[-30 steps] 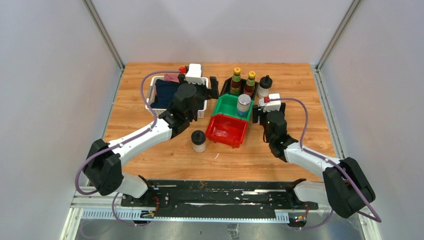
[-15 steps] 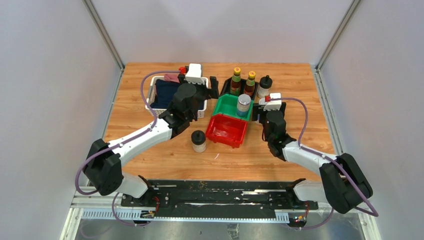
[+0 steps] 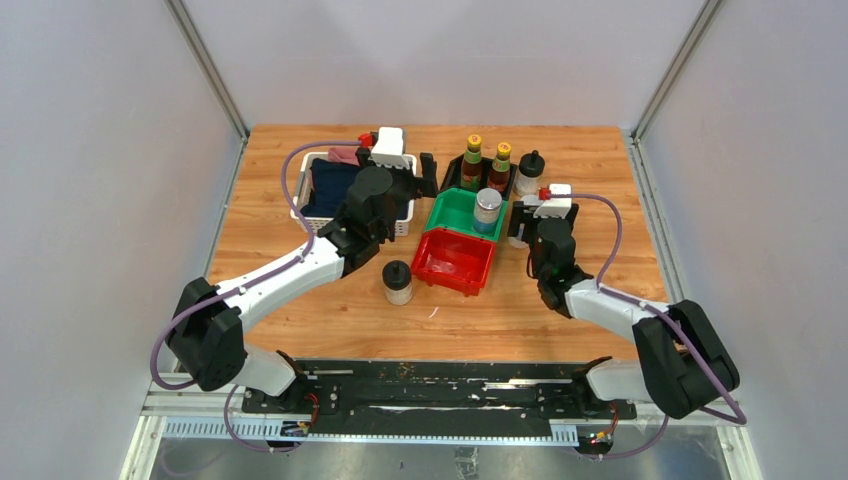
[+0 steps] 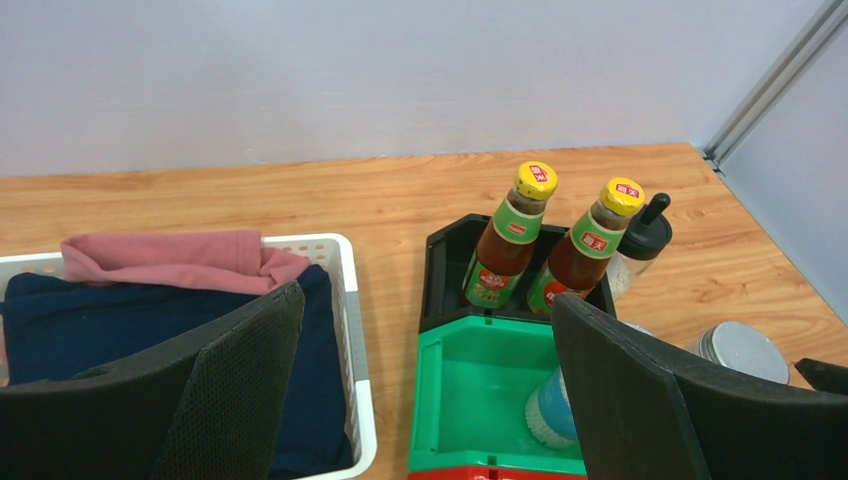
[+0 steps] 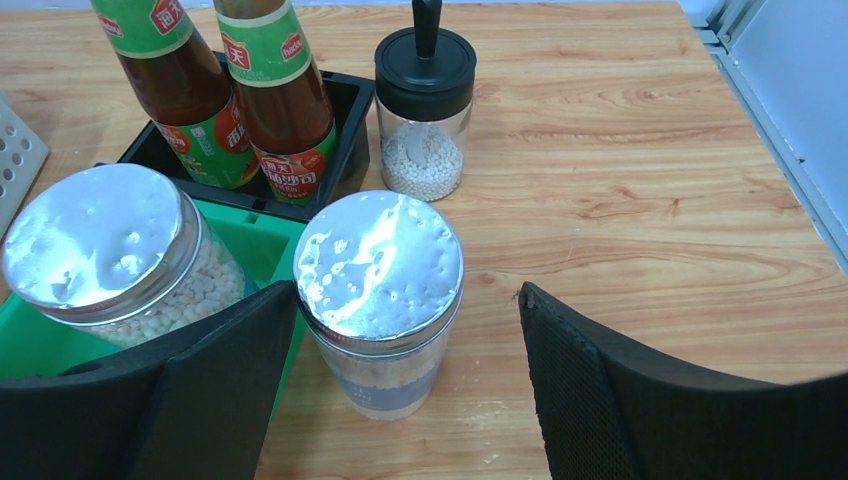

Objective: Organize the condiment bottles
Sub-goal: Pick up the bottle from the center of the board.

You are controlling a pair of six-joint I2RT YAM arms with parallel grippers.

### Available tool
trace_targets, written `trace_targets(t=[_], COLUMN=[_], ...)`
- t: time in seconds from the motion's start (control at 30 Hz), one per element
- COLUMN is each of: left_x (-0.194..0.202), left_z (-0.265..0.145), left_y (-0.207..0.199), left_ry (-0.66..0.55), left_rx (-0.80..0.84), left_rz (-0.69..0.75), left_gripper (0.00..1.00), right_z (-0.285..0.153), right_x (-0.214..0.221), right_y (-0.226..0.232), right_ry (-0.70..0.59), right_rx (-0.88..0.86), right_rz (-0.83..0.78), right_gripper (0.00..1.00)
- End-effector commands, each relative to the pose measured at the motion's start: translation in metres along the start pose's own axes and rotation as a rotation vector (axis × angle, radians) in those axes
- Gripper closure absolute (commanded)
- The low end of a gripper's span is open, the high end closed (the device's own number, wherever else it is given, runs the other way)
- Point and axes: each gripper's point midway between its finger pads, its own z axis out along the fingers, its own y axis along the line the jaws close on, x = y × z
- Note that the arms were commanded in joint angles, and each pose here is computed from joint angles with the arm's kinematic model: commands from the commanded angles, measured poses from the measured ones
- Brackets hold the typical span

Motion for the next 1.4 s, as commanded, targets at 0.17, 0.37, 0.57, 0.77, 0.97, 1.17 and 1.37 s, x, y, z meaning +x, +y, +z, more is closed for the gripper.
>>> trace_targets(t=[0.17, 0.37, 0.57, 0.77, 0.97, 1.17, 1.37], left_x=[-0.002, 0.0, 0.002, 0.002, 0.002, 0.003, 0.002], left_z=[0.002, 0.002, 0.002, 0.002, 0.002, 0.002, 0.001], left_y=[-0.003, -0.002, -0.001, 0.0, 0.0, 0.0, 0.0], left_ry=[-0.018, -0.016, -0.015, -0.014, -0.014, -0.013, -0.014], left_rx=[0.003, -0.001, -0.006, -0.009, -0.009, -0.009, -0.007], left_rz=[0.01, 0.015, 0.02, 0.023, 0.023, 0.022, 0.018], left_gripper=[0.03, 0.03, 0.03, 0.03, 0.03, 0.03, 0.03], right_z=[0.016, 0.022, 0.028, 0.031, 0.032, 0.032, 0.032], right_x=[-0.003, 0.001, 0.004, 0.002, -0.003, -0.005, -0.009], right_y=[-0.004, -0.002, 0.0, 0.002, 0.001, 0.0, -0.001], right_ry=[-0.019, -0.012, -0.01, -0.017, -0.029, -0.033, -0.043], right_rx=[0.016, 0.007, -0.003, -0.012, -0.01, -0.007, -0.004], right_rz=[0.059, 0.066, 0.067, 0.066, 0.062, 0.061, 0.06], right_gripper=[0.15, 0.15, 0.15, 0.16, 0.16, 0.2, 0.29])
